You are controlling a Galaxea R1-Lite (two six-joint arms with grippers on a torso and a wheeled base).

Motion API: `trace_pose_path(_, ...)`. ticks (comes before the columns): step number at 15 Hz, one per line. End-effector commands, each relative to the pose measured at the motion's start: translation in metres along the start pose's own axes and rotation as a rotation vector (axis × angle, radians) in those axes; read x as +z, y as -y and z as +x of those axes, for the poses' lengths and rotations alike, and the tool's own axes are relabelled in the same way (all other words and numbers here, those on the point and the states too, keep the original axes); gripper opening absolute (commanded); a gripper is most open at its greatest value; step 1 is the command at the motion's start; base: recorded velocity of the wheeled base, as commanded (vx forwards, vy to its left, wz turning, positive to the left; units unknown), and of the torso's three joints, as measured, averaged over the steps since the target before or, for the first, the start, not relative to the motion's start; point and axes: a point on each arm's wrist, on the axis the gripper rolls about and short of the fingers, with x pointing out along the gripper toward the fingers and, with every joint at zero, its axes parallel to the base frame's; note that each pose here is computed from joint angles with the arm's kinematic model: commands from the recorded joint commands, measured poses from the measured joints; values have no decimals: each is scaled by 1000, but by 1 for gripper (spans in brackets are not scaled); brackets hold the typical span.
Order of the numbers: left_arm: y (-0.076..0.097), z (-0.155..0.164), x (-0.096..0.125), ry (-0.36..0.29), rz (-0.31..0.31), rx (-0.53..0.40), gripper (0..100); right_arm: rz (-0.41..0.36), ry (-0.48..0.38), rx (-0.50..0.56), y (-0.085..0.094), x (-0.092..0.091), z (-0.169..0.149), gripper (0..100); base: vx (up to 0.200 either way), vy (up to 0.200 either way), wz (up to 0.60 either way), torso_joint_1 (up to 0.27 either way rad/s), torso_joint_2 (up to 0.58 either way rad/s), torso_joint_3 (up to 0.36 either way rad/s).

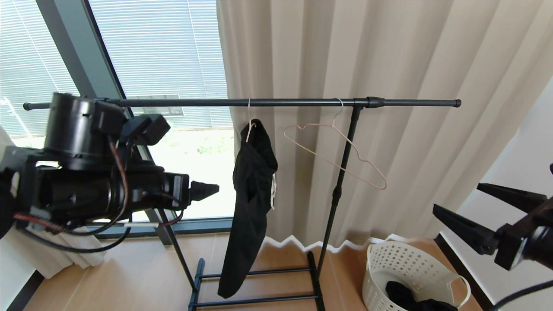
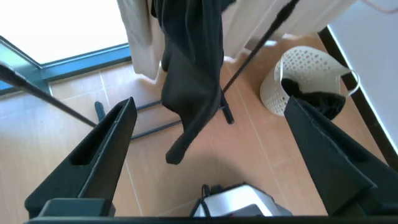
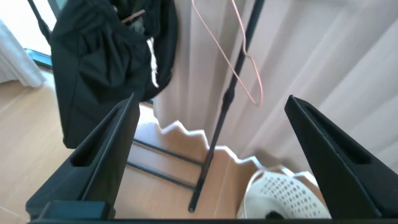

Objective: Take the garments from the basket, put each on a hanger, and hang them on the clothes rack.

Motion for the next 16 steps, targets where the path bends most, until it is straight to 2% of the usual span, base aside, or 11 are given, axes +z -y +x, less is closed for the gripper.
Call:
trace_pose_path(1,-5,-46,-56,69,10,-22,100,10,-2,-12,-3,-31,-36,100,0,0,0,0,0,0)
trace_pose_path(3,-10,-50,-91,37,15,-18,100,6,-18,2,-5,-60,-55,100,0,0,0,0,0,0)
trace_pose_path(5,-12,-57,-103,52,10,-15,100,6,-34,-3,-5,-88,-73,100,0,0,0,0,0,0)
trace_pose_path(7,-15,-67,-119,47,12,-12,100,14,-14,-36,-4,-101,-89,100,0,0,0,0,0,0)
trace_pose_path(10,-21,-86,-154,59,7,32,100,15,-14,-58,-4,-134,-121,100,0,0,0,0,0,0)
trace_pose_path(11,-22,-90,-163,63,7,45,100,21,-3,-76,-4,-139,-126,100,0,0,0,0,0,0)
trace_pose_path(12,-26,-101,-186,91,7,71,100,36,4,-132,-5,-140,-129,100,0,0,0,0,0,0)
trace_pose_path(16,-32,-117,-220,107,-2,117,100,65,-7,-230,-7,-140,-129,100,0,0,0,0,0,0)
